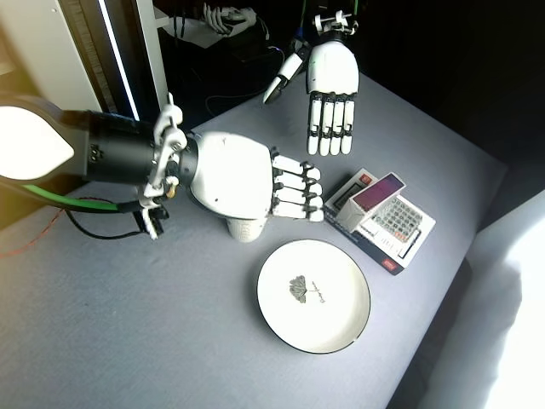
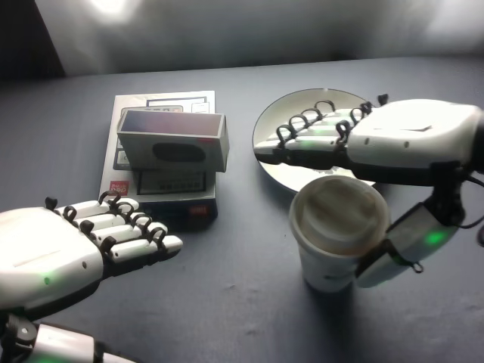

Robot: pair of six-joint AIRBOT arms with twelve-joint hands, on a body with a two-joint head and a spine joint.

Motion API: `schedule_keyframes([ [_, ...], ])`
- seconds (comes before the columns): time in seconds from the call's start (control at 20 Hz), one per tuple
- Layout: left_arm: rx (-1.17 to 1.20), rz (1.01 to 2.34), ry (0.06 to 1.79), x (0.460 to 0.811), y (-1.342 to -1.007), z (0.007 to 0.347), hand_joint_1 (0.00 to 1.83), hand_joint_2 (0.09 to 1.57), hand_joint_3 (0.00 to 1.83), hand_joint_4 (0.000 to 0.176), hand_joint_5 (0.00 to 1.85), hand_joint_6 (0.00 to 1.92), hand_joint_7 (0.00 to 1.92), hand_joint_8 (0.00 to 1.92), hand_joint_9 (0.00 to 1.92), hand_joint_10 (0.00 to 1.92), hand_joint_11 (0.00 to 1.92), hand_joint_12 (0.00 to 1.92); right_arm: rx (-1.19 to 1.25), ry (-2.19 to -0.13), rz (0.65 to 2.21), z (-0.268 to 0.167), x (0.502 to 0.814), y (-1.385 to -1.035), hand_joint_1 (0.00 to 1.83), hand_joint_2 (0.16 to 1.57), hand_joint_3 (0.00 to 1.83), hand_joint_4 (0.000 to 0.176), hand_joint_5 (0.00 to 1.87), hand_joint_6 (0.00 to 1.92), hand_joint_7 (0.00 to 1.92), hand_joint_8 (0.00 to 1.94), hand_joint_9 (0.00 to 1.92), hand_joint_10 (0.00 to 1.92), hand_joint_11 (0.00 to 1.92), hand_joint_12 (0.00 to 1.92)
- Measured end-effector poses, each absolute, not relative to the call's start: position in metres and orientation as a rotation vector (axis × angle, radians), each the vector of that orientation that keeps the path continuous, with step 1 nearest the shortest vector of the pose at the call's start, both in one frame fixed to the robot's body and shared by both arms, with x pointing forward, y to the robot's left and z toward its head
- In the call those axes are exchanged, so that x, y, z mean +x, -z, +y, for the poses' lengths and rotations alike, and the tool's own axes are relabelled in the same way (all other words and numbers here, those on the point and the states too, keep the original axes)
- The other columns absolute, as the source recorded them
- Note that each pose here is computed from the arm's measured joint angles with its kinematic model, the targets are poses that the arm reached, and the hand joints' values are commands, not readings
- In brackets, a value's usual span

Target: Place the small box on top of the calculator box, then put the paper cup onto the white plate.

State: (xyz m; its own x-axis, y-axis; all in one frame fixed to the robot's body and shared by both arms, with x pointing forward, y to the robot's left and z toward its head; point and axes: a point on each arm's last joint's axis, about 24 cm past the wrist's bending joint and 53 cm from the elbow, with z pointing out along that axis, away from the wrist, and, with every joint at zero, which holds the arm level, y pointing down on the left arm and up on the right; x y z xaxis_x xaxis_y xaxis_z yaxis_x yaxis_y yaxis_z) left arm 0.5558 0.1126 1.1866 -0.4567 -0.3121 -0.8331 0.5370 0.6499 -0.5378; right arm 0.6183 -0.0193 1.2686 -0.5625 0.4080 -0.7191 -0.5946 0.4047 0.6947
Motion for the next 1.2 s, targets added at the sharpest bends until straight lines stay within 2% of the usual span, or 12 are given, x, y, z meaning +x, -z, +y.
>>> schedule_keyframes([
  [0.15,0.18,1.794,0.99,0.556,-1.187,0.113,0.17,0.97,0.0,0.0,0.13,0.01,0.12,0.01,0.11,0.01,0.06,0.06,-0.148,-1.358,1.723,-0.013,0.621,-1.266,1.09,0.76,0.01,0.0,0.0,0.0,0.0,0.0,0.0,0.0,0.02,0.02],
  [0.2,0.181,1.794,0.989,0.556,-1.187,0.113,0.17,0.97,0.0,0.0,0.15,0.01,0.15,0.01,0.14,0.0,0.01,0.23,-0.148,-1.36,1.735,-0.011,0.62,-1.261,1.1,0.77,0.01,0.0,0.0,0.0,0.0,0.0,0.0,0.0,0.01,0.02],
  [0.25,0.179,1.791,0.991,0.556,-1.188,0.113,0.17,0.97,0.0,0.0,0.17,0.01,0.17,0.01,0.16,0.0,0.0,0.31,-0.151,-1.356,1.747,-0.011,0.619,-1.256,1.11,0.77,0.01,0.0,0.0,0.0,0.0,0.0,0.0,0.0,0.02,0.03],
  [0.3,0.179,1.789,0.992,0.556,-1.188,0.112,0.16,0.98,0.0,0.0,0.14,0.0,0.14,0.01,0.12,0.0,0.0,0.22,-0.159,-1.346,1.757,-0.01,0.618,-1.251,1.16,0.81,0.03,0.0,0.0,0.0,0.0,0.0,0.0,0.0,0.0,0.02],
  [0.4,0.178,1.781,0.996,0.556,-1.19,0.112,0.16,0.99,0.0,0.0,0.13,0.0,0.11,0.0,0.1,0.0,0.0,0.17,-0.15,-1.327,1.775,-0.014,0.621,-1.244,1.25,0.89,0.03,0.0,0.0,0.0,0.0,0.0,0.0,0.0,0.0,0.04],
  [0.55,0.173,1.778,0.999,0.556,-1.191,0.112,0.2,0.98,0.0,0.0,0.13,0.0,0.13,0.0,0.11,0.0,0.0,0.19,-0.15,-1.325,1.768,-0.016,0.622,-1.246,1.24,0.92,0.02,0.0,0.0,0.0,0.0,0.0,0.0,0.0,0.01,0.03],
  [0.65,0.173,1.777,0.999,0.557,-1.191,0.112,0.19,0.99,0.0,0.0,0.14,0.0,0.14,0.0,0.12,0.0,0.0,0.22,-0.156,-1.333,1.765,-0.016,0.621,-1.245,1.27,0.94,0.0,0.0,0.0,0.0,0.0,0.0,0.0,0.0,0.0,0.1],
  [0.75,0.173,1.776,1.0,0.557,-1.191,0.112,0.12,1.01,0.0,0.0,0.09,0.0,0.09,0.0,0.07,0.0,0.0,0.07,-0.159,-1.331,1.769,-0.016,0.62,-1.243,1.26,0.95,0.0,0.0,0.0,0.0,0.0,0.0,0.0,0.0,0.0,0.12],
  [0.85,0.172,1.776,1.0,0.557,-1.191,0.112,0.17,1.01,0.0,0.0,0.11,0.01,0.11,0.01,0.09,0.01,0.01,0.06,-0.154,-1.334,1.769,-0.016,0.62,-1.243,1.27,0.95,0.0,0.0,0.0,0.0,0.0,0.0,0.0,0.0,0.0,0.06],
  [1.1,0.165,1.771,1.003,0.557,-1.193,0.113,0.12,1.03,0.0,0.0,0.07,0.0,0.08,0.0,0.06,0.0,0.0,0.0,-0.152,-1.359,1.773,-0.015,0.616,-1.239,1.21,0.99,0.01,0.0,0.0,0.0,0.0,0.0,0.0,0.0,0.0,0.16],
  [1.2,0.165,1.772,1.003,0.558,-1.193,0.113,0.14,1.03,0.0,0.0,0.09,0.01,0.08,0.01,0.07,0.01,0.01,0.0,-0.153,-1.369,1.775,-0.014,0.615,-1.237,1.25,0.99,0.0,0.0,0.0,0.0,0.0,0.0,0.0,0.0,0.0,0.41],
])
